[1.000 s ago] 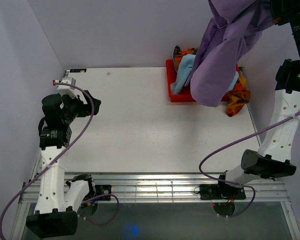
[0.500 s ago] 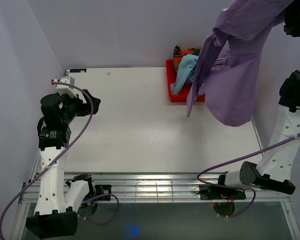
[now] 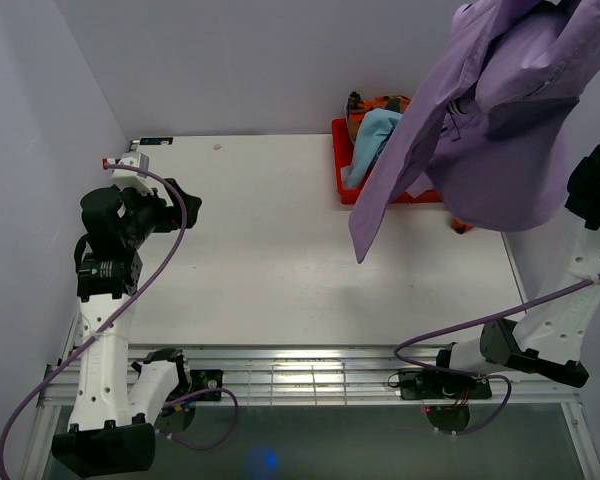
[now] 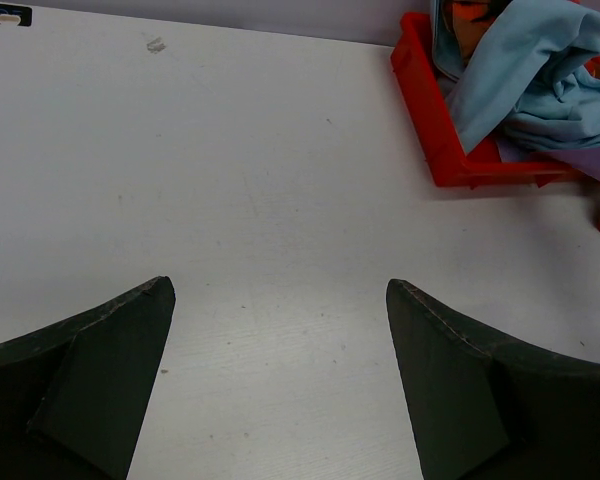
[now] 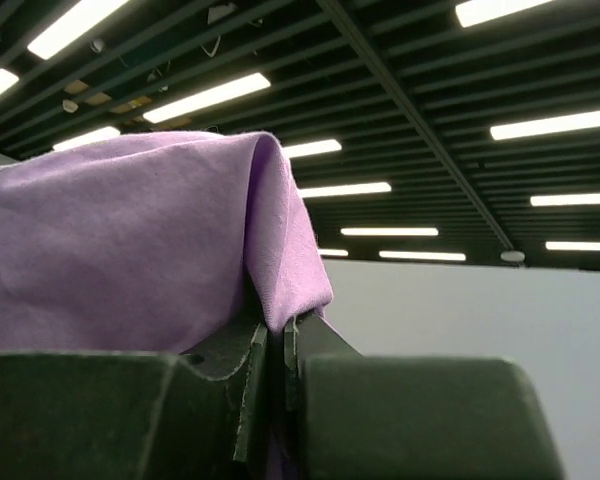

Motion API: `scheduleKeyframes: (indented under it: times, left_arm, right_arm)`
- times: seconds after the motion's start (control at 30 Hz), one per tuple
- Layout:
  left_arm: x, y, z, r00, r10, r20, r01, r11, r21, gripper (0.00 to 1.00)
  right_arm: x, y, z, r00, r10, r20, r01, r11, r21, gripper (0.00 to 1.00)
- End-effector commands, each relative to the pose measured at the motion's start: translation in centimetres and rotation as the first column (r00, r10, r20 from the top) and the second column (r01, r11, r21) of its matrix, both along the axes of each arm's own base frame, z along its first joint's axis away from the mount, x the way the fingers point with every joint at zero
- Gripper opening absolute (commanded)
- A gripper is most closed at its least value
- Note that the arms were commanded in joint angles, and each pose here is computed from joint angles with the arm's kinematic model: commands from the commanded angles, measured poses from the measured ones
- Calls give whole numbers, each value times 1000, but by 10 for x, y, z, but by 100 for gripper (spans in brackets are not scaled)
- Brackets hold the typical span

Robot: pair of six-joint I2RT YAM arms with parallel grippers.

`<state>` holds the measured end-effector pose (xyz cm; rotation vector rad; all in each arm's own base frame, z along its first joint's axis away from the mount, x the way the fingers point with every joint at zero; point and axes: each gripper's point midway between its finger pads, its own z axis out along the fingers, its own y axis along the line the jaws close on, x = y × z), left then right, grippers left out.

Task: Fold and stack the trousers
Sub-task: Move the trousers to the center of the board

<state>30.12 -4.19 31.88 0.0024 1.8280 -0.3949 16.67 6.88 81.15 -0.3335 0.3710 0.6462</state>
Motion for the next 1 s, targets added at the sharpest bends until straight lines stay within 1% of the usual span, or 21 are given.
scheduleKeyframes:
  times: [0.0,0.17,0.3,0.33,0.4,0.43,0.47,0.5,0.53,0.57,0.6,0.67,0.7,0.73,0.77,0.8,0.83,0.9,0.93,0.97]
  left_arm:
    - [-2,-5,23,998,-23,66,24,1000,-14,98]
    - [-2,-9,21,997,-47,65,48,999,-23,98]
    - [-2,-15,23,994,-76,73,79,996,-34,98]
    - [-3,-17,24,993,-90,77,93,995,-35,98]
    - [-5,-22,25,989,-125,81,128,991,-30,96]
    - [-6,-24,26,985,-145,88,148,989,-21,96]
    - [-6,-24,25,985,-149,89,150,989,-14,96]
    - [-6,-24,23,985,-150,85,152,988,-9,96]
    - [-6,-22,21,986,-146,79,146,989,4,96]
    - [-5,-21,18,987,-147,72,147,989,11,96]
    - [-4,-22,18,986,-154,69,153,988,21,96]
    - [0,-21,13,985,-163,55,161,986,40,96]
    - [2,-20,13,985,-164,51,162,986,42,96]
    - [4,-20,13,985,-166,50,164,985,49,96]
    - [6,-19,12,984,-168,50,165,984,61,96]
    - [7,-18,13,985,-167,52,164,984,69,96]
    - [8,-17,14,985,-166,55,162,984,76,96]
    - [9,-16,12,985,-168,50,162,982,98,96]
    - [8,-15,9,985,-168,38,163,981,100,96]
    - [8,-14,9,986,-165,33,161,981,106,96]
  right_arm:
    - [-68,-1,26,978,6,209,-21,997,72,8]
    - [-94,5,29,962,12,274,-29,998,60,8]
    - [-99,5,28,957,13,288,-32,998,62,8]
    - [-92,7,24,964,22,264,-35,998,47,8]
    - [-76,11,13,979,81,187,-86,996,20,8]
    - [-67,19,1,985,105,139,-101,994,-35,8]
    - [-30,15,-16,990,135,32,-134,991,-29,8]
    - [-6,14,-27,989,140,-43,-142,990,-27,8]
    - [16,24,-44,976,176,-127,-183,982,-48,8]
    - [55,23,-69,958,166,-235,-180,983,-39,8]
    - [80,23,-89,952,115,-284,-140,988,-69,8]
    - [106,41,-132,921,126,-368,-180,977,-116,8]
    - [137,45,-168,901,76,-427,-155,976,-154,8]
    - [151,59,-193,864,89,-496,-194,967,-165,8]
    - [162,64,-211,848,83,-524,-204,963,-177,8]
    - [175,78,-242,812,99,-576,-246,952,-183,8]
    - [183,95,-261,801,96,-591,-271,938,-215,8]
    - [194,115,-290,760,116,-639,-329,917,-225,8]
    - [197,141,-312,728,146,-669,-401,883,-244,8]
    - [200,156,-327,691,148,-708,-439,864,-247,8]
